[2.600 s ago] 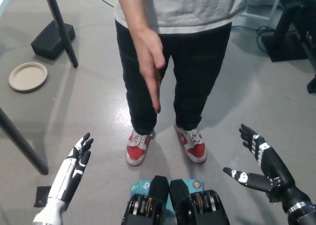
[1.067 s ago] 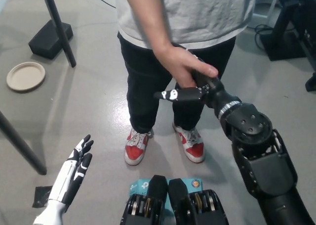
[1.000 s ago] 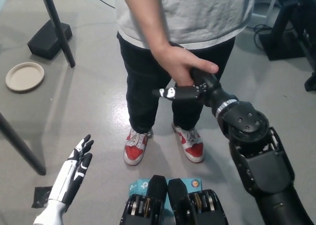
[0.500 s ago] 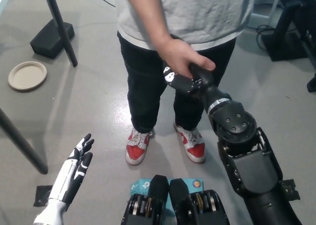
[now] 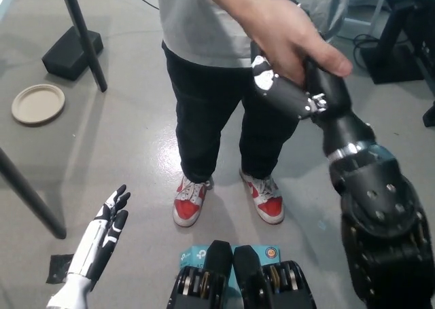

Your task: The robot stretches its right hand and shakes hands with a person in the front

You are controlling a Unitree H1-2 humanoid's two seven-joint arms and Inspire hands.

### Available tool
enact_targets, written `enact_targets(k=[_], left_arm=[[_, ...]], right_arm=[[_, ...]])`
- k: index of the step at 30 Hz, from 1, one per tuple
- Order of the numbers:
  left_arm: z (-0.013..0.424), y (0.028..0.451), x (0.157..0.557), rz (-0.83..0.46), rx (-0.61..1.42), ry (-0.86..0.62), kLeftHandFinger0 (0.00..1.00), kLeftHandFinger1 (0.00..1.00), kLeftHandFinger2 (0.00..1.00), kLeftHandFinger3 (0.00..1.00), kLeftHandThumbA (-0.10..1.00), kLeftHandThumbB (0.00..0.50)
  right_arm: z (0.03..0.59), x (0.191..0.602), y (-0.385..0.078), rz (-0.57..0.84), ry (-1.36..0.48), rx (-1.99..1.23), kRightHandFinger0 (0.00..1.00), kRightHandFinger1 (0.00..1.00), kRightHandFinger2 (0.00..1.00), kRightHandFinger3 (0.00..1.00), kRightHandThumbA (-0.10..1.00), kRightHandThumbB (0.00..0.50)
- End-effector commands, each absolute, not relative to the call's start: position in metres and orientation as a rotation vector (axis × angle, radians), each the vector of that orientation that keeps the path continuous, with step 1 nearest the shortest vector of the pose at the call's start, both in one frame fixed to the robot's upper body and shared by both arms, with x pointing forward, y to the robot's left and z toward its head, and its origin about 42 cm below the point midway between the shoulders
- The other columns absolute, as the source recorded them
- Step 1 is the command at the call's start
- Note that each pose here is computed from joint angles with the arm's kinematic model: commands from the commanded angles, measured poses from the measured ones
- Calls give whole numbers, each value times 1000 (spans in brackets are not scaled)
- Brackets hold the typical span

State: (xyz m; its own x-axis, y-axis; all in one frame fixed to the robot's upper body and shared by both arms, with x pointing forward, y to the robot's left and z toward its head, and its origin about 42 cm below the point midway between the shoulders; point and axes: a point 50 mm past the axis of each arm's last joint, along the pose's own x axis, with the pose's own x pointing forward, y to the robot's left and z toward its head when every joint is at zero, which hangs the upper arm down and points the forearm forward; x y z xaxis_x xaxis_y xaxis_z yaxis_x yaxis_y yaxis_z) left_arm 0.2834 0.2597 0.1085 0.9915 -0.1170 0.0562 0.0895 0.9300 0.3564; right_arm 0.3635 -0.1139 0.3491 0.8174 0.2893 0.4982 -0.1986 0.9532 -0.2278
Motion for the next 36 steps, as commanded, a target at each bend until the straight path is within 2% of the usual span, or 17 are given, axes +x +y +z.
enact_targets(k=[1, 3, 5, 11, 12, 16, 17, 20, 22, 26, 30, 33, 36], left_arm=[[123, 259, 287, -105, 348, -146, 1000, 1000, 1000, 1000, 1000, 79], [123, 259, 287, -105, 347, -146, 1000, 1000, 1000, 1000, 1000, 87], [123, 258, 289, -106, 343, -151, 1000, 1000, 1000, 1000, 1000, 98], [125, 257, 289, -113, 352, -152, 1000, 1000, 1000, 1000, 1000, 97], [126, 257, 289, -114, 348, -154, 1000, 1000, 1000, 1000, 1000, 95], [128, 257, 290, -108, 352, -163, 1000, 1000, 1000, 1000, 1000, 95], [128, 256, 290, -108, 357, -165, 1000, 1000, 1000, 1000, 1000, 98], [129, 255, 291, -110, 361, -167, 1000, 1000, 1000, 1000, 1000, 88], [130, 255, 292, -115, 350, -168, 1000, 1000, 1000, 1000, 1000, 80], [130, 254, 293, -122, 362, -161, 1000, 1000, 1000, 1000, 1000, 94], [132, 254, 294, -124, 358, -160, 1000, 1000, 1000, 1000, 1000, 91], [134, 257, 298, -121, 352, -169, 1000, 1000, 1000, 1000, 1000, 77], [134, 258, 298, -116, 373, -174, 1000, 1000, 1000, 1000, 1000, 110]], right_arm=[[427, 273, -127, 312, -945, -130, 1000, 1000, 1000, 1000, 171, 263], [423, 282, -126, 312, -910, -132, 1000, 1000, 1000, 1000, 120, 262], [410, 313, -123, 323, -786, -146, 1000, 1000, 1000, 1000, 80, 257], [363, 389, -115, 313, -501, -228, 1000, 1000, 1000, 1000, 131, 244], [349, 406, -112, 299, -431, -252, 1000, 1000, 1000, 1000, 190, 261], [323, 444, -100, 290, -293, -286, 1000, 1000, 1000, 1000, 210, 257], [312, 458, -96, 292, -244, -310, 1000, 1000, 1000, 1000, 254, 268], [291, 488, -91, 331, -122, -368, 1000, 1000, 1000, 1000, 416, 344], [288, 497, -89, 336, -101, -419, 1000, 1000, 1000, 1000, 465, 366], [282, 504, -88, 329, -71, -415, 1000, 1000, 1000, 1000, 448, 392], [286, 490, -90, 331, -124, -438, 1000, 1000, 1000, 1000, 494, 393], [314, 457, -87, 337, -260, -423, 1000, 1000, 1000, 1000, 527, 396], [355, 410, -87, 358, -435, -393, 1000, 1000, 1000, 1000, 567, 380]])
